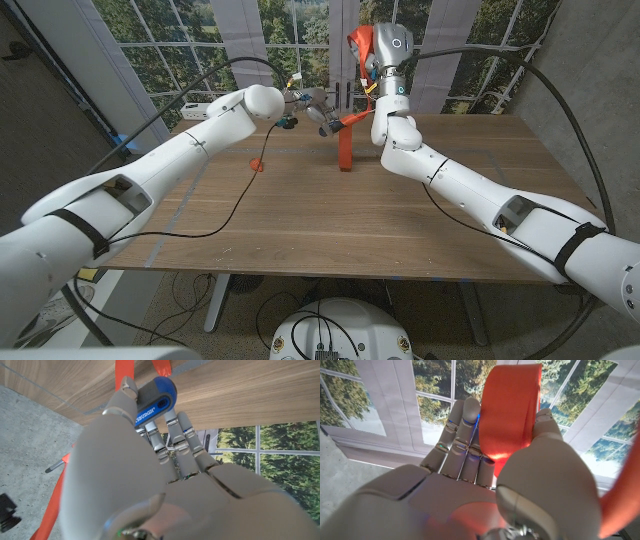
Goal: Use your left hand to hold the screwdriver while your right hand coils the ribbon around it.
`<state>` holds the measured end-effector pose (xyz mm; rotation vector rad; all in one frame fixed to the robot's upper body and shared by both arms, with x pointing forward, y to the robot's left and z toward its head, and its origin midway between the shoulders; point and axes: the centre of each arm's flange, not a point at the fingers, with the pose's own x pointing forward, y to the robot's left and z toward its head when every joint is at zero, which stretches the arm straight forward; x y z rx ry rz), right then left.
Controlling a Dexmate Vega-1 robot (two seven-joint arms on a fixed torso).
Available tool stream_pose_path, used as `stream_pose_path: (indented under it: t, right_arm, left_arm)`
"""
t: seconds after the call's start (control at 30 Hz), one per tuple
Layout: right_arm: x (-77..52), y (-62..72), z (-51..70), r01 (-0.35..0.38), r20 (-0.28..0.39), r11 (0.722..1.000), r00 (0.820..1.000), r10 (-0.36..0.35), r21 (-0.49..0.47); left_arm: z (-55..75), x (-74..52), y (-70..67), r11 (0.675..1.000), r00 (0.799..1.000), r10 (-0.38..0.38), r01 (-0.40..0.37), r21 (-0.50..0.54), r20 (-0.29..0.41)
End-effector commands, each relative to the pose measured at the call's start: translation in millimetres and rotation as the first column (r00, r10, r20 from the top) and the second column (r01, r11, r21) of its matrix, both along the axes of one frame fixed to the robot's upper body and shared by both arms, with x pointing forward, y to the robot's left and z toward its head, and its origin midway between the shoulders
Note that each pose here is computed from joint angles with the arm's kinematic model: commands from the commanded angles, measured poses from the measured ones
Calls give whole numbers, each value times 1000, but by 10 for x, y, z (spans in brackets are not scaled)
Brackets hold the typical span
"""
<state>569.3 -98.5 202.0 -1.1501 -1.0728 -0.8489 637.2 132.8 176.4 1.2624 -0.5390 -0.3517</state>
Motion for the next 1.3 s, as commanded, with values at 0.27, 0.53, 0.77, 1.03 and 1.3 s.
stream_pose_path:
  t: [0.27,0.53,0.77,1.03,1.3]
  right_arm:
    - [-598,30,-74,15,123,1000,992,-13,-8]
    - [-806,-44,-331,29,121,999,992,-32,24]
    - [-1033,-45,-676,25,123,999,992,-31,43]
    - [-1273,2,-1013,13,118,998,993,-20,56]
    - [-1513,-69,-1351,12,106,996,994,-22,94]
  left_arm:
    - [81,152,19,996,996,72,-69,-59,47]
    - [105,170,-30,994,994,80,-74,-78,69]
    - [132,173,-71,993,994,68,-60,-102,85]
    - [154,162,-133,993,993,63,-53,-102,101]
    - [190,151,-163,992,992,60,-47,-116,112]
